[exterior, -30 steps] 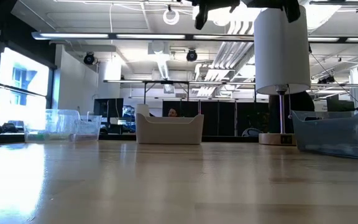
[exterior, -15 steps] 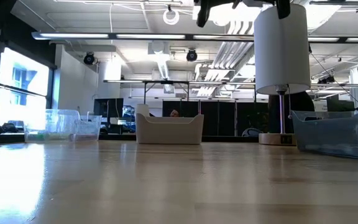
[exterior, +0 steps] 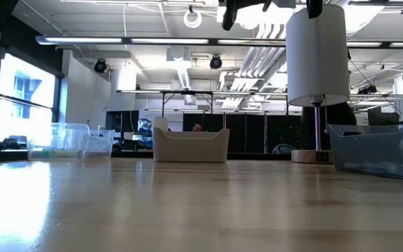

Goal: Pick & Place Markers
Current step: Put the purple marker into the black bin

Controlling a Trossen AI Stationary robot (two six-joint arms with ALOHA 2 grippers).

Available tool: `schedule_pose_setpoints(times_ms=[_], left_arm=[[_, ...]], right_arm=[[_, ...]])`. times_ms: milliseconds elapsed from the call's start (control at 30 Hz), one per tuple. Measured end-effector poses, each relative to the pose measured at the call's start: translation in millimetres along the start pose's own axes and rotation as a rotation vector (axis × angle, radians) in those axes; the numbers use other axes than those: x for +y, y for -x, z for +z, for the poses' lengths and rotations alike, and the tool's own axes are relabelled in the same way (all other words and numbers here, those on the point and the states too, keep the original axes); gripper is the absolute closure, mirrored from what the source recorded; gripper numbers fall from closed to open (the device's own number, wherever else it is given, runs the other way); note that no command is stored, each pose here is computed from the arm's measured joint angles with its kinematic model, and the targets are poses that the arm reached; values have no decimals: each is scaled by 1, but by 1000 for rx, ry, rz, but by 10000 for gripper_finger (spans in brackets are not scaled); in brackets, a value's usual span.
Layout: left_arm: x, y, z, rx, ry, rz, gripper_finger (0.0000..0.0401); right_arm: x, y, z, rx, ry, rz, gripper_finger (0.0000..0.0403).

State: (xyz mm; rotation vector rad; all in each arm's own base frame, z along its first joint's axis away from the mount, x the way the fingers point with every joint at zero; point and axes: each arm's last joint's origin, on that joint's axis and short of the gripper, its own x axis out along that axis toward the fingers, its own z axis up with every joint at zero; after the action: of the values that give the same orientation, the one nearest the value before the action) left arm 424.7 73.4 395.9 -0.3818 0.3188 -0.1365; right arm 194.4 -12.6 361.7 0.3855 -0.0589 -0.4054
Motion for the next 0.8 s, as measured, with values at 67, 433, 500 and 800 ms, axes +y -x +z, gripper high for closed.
schedule_pose_setpoints(times_ms=[67, 433, 500, 800], left_arm=[[0, 0, 0, 0, 4, 12, 305], [22, 27, 6, 49, 24, 105, 214], [23, 38, 13, 21, -5, 143, 219], [4, 89, 14, 114, -80, 292, 278]], right_arm=[[0, 0, -2, 18, 11, 1, 375], [-21, 27, -21, 291, -102, -158, 375], [-29, 35, -31, 401, -150, -240, 375], [-44, 43, -81, 953, -277, -582, 375]])
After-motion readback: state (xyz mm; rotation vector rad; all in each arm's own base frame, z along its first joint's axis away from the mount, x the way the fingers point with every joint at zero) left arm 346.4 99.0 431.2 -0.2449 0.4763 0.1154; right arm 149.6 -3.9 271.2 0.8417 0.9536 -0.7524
